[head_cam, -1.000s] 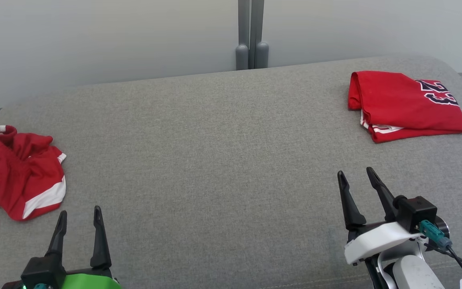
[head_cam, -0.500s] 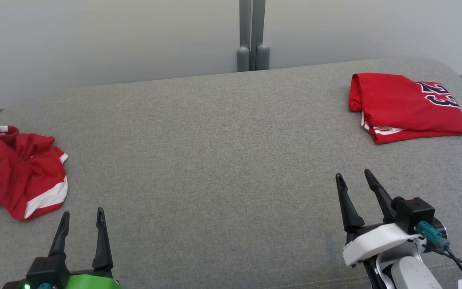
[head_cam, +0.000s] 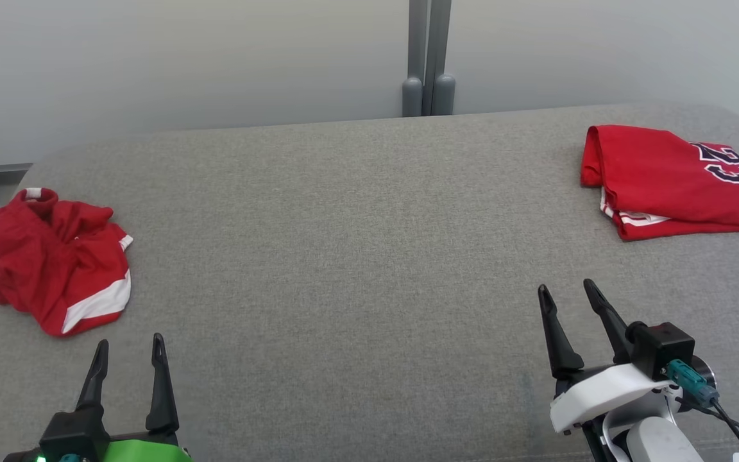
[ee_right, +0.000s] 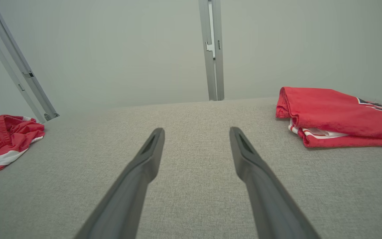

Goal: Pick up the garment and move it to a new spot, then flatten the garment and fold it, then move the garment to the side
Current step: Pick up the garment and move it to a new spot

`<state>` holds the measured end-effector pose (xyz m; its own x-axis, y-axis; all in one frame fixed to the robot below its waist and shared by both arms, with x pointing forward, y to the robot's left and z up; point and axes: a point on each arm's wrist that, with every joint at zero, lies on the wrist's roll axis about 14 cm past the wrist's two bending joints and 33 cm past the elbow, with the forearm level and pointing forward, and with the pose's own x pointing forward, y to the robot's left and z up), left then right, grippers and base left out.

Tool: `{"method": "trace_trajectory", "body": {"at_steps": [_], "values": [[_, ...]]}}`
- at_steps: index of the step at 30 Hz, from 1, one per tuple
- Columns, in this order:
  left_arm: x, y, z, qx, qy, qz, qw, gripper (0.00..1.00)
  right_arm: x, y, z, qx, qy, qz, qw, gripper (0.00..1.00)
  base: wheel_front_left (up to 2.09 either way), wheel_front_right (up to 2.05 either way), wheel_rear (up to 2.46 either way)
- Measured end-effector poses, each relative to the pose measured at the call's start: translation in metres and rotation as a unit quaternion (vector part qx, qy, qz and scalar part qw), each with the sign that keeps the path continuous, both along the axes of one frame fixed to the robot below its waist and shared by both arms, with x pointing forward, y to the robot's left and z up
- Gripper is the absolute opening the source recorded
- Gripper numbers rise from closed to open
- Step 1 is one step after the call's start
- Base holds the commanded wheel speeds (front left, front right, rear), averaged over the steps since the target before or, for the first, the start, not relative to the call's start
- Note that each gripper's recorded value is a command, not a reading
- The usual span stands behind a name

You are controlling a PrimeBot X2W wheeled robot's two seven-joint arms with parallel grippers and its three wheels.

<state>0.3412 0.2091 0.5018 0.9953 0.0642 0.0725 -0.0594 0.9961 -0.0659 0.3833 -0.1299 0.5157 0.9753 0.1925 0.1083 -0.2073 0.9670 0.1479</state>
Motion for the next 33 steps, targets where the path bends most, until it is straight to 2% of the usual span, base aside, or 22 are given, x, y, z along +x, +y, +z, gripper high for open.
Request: {"method": "trace_trajectory", "body": {"at_steps": [17,33], "values": [[-0.043,0.051,-0.006,0.001,0.009,0.09,0.996,1.0,0.008,0.061,-0.008,0.001,0.014,0.087,0.996,1.0,0.0,0.0,0.0],[-0.104,0.101,-0.01,0.006,0.013,0.19,0.982,1.0,0.005,0.143,-0.012,-0.005,0.022,0.203,0.979,1.0,0.0,0.0,0.0]]}}
